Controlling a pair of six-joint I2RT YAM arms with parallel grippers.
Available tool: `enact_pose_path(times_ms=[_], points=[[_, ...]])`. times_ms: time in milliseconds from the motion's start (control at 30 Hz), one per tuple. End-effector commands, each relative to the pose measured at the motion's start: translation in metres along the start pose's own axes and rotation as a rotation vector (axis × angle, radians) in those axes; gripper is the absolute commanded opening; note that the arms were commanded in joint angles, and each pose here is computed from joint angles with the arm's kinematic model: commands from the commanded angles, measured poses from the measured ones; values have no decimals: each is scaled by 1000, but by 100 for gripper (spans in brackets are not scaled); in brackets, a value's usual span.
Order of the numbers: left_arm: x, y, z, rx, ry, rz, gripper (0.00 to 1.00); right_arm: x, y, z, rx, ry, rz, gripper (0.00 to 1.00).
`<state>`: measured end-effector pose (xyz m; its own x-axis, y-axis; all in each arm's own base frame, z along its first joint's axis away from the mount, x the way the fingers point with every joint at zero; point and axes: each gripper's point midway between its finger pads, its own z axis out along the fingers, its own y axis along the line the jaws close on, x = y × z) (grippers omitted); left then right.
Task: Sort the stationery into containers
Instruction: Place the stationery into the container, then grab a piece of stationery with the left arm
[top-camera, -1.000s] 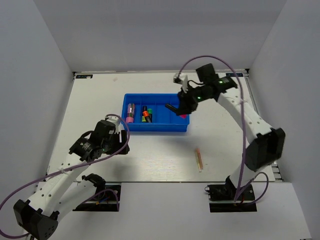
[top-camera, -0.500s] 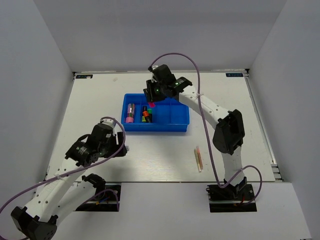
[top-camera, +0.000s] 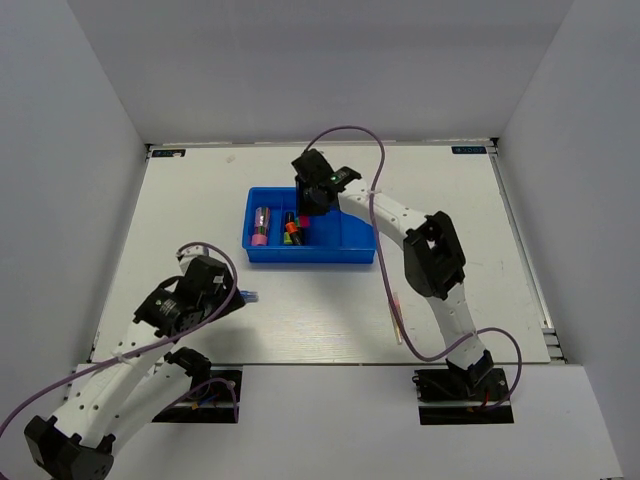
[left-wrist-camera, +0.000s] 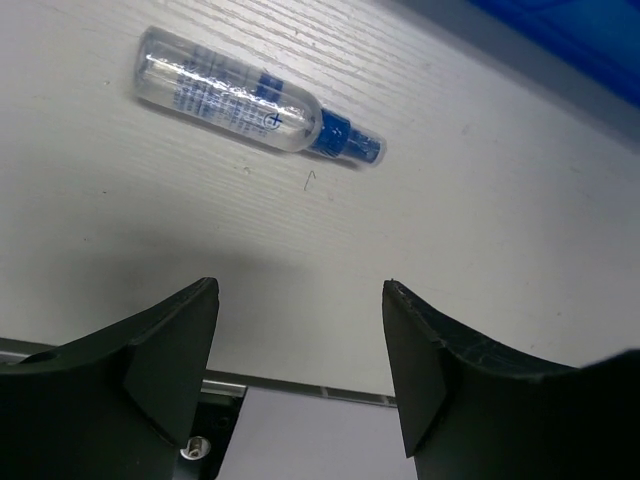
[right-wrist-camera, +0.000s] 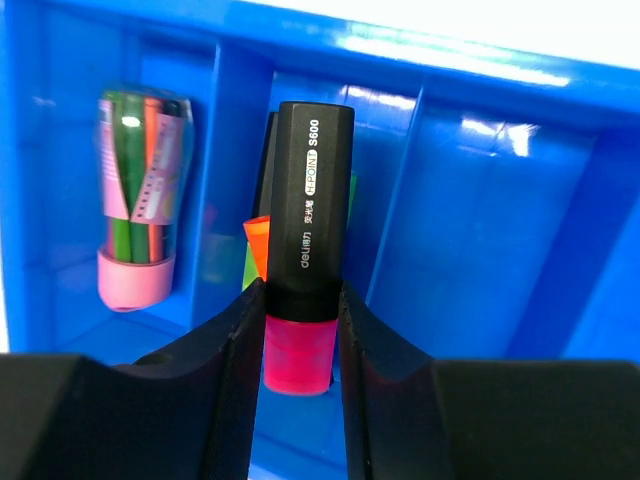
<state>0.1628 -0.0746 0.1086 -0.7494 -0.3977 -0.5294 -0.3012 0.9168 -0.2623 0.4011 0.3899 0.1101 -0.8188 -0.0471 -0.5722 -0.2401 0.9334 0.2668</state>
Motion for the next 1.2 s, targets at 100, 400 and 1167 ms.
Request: enact_pose_path(times_ms=[100, 400, 1167], points=[[-12, 2, 8, -38, -75, -160, 78, 1, 19, 8, -55, 7, 49, 0], [-20, 3, 23, -140, -118, -434, 85, 4, 30, -10, -129, 15, -4, 56], [-30, 14, 78, -492, -172, -866, 71, 18, -44, -174, -224, -280, -260, 0]])
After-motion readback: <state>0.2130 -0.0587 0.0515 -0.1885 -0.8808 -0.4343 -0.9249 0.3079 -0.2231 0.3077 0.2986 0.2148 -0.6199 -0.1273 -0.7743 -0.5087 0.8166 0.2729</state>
